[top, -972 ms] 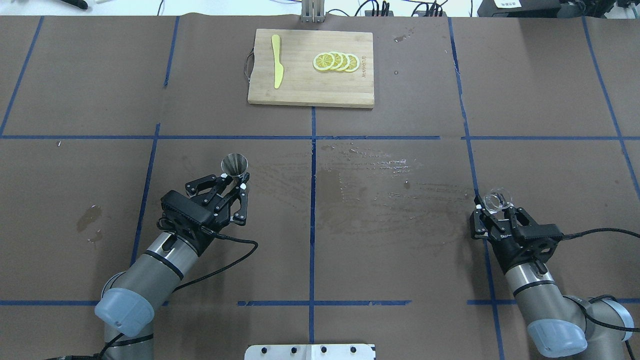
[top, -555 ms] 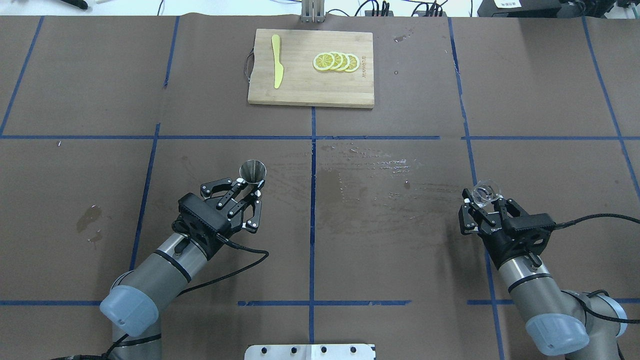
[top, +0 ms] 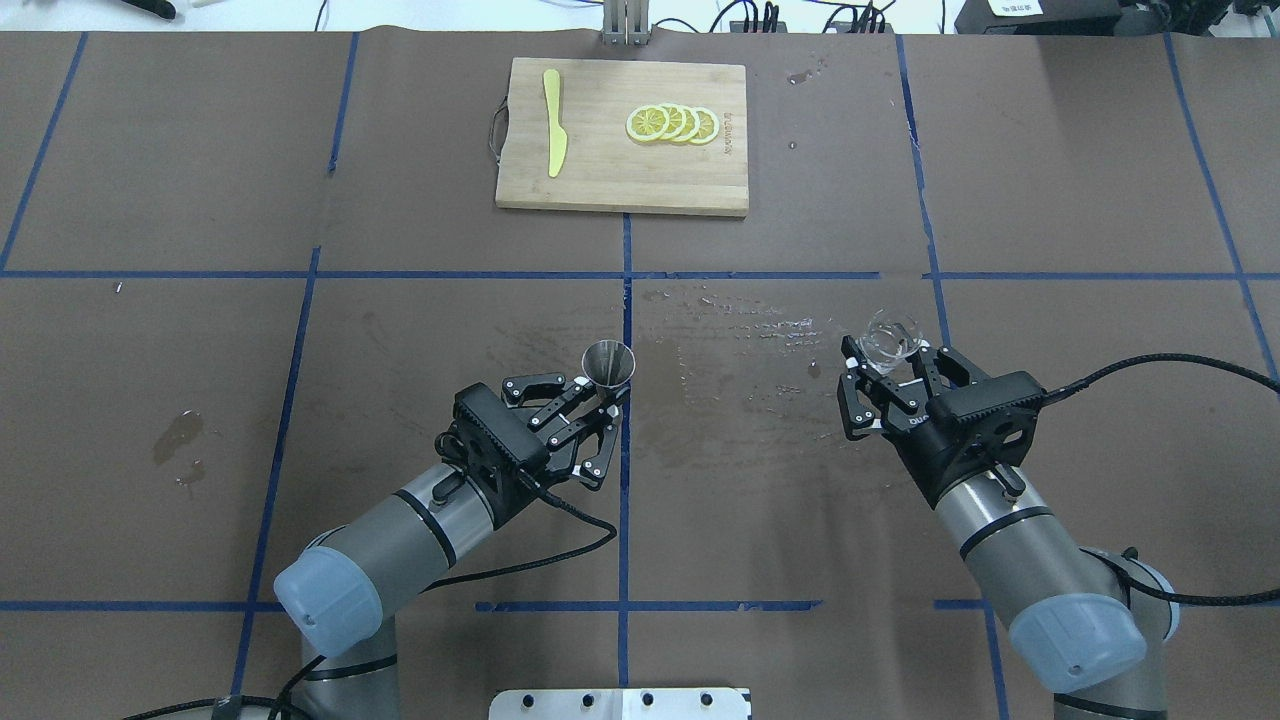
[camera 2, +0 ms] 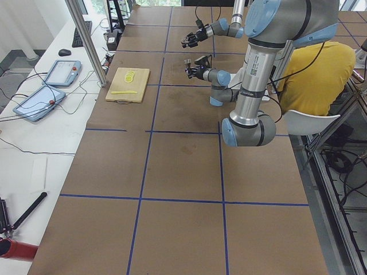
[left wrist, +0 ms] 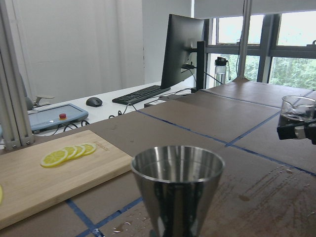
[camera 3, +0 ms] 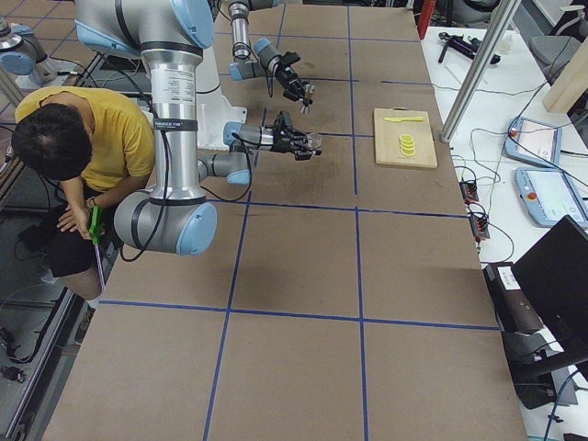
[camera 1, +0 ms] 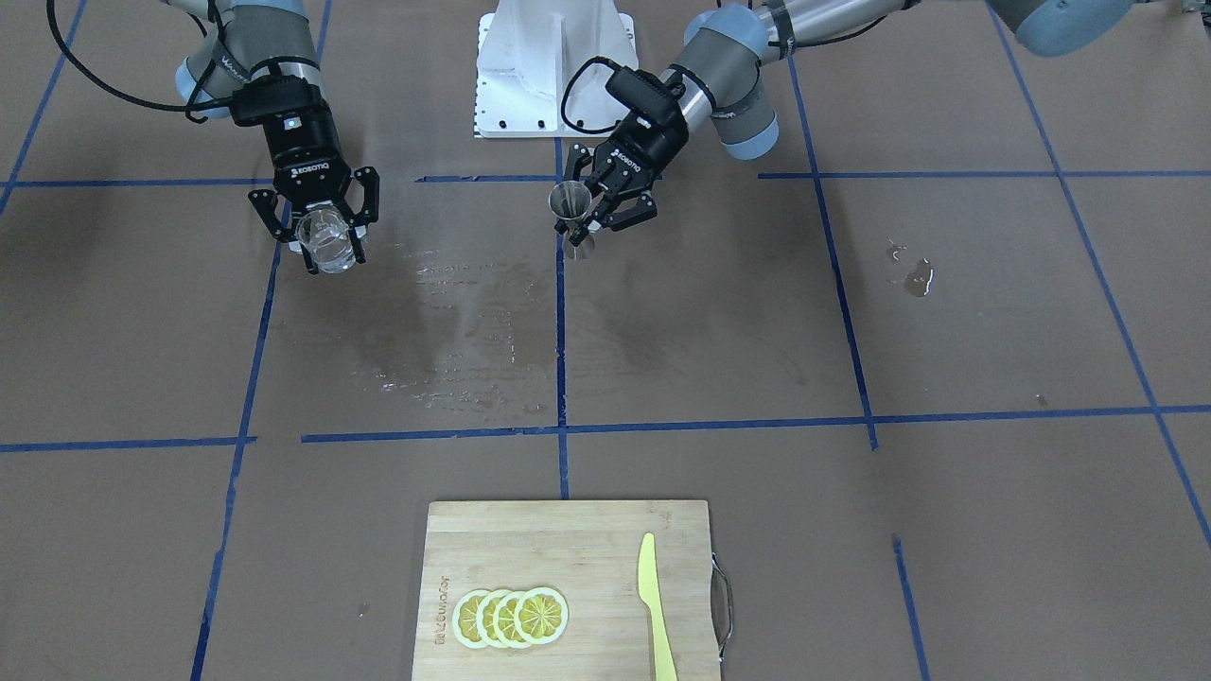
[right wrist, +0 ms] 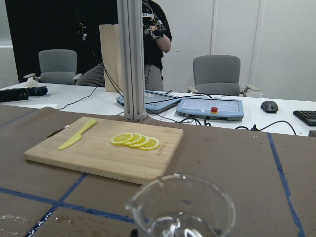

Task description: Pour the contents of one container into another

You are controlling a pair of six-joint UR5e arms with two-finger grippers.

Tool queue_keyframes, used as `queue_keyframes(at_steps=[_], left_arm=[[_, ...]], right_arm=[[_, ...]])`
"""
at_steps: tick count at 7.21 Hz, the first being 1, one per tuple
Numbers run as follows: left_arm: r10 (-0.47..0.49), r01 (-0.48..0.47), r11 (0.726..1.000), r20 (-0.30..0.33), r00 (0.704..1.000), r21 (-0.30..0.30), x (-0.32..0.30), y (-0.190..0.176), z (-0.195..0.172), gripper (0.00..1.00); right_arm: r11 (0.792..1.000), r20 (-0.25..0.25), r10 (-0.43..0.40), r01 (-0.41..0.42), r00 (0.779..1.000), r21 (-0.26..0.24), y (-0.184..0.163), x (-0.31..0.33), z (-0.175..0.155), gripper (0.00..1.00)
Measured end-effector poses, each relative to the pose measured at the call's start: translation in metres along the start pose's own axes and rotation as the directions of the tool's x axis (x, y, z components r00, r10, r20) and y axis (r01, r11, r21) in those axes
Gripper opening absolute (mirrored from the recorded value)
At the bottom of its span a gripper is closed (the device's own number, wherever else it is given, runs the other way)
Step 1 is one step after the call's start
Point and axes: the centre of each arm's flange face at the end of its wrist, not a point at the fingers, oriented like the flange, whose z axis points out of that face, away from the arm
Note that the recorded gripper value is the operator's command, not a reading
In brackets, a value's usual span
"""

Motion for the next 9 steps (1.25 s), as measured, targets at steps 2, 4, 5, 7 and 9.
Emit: queue_keyframes(at_steps=[2,4,5,7,9], left_arm=[[0.010,-0.009,1.000,0.021,1.000,-0.014,0.006,0.011,0.020,0.00],[0.017,-0.016,1.000,0.048,0.999,-0.017,0.012,0.018,0.033,0.00],[0.016,-0.015,1.000,0.060,0.998,-0.014,0.014,0.020,0.034,0.00],[0.011,-0.011,1.000,0.065,0.998,-0.007,0.017,0.020,0.033,0.00],[0.005,-0.005,1.000,0.062,0.998,-0.001,0.021,0.017,0.034,0.00]], right_arm=[[0.999,0.029,-0.035,0.035,0.999,0.001,-0.030,-0.029,0.000,0.04],[0.995,-0.006,-0.095,0.095,0.995,-0.017,-0.066,-0.083,0.017,0.04],[0.989,-0.035,-0.143,0.141,0.989,-0.040,-0.082,-0.110,0.026,0.04],[0.966,-0.080,-0.245,0.237,0.966,-0.099,-0.105,-0.144,0.032,0.04],[0.919,-0.089,-0.378,0.362,0.921,-0.159,-0.112,-0.161,0.033,0.05]])
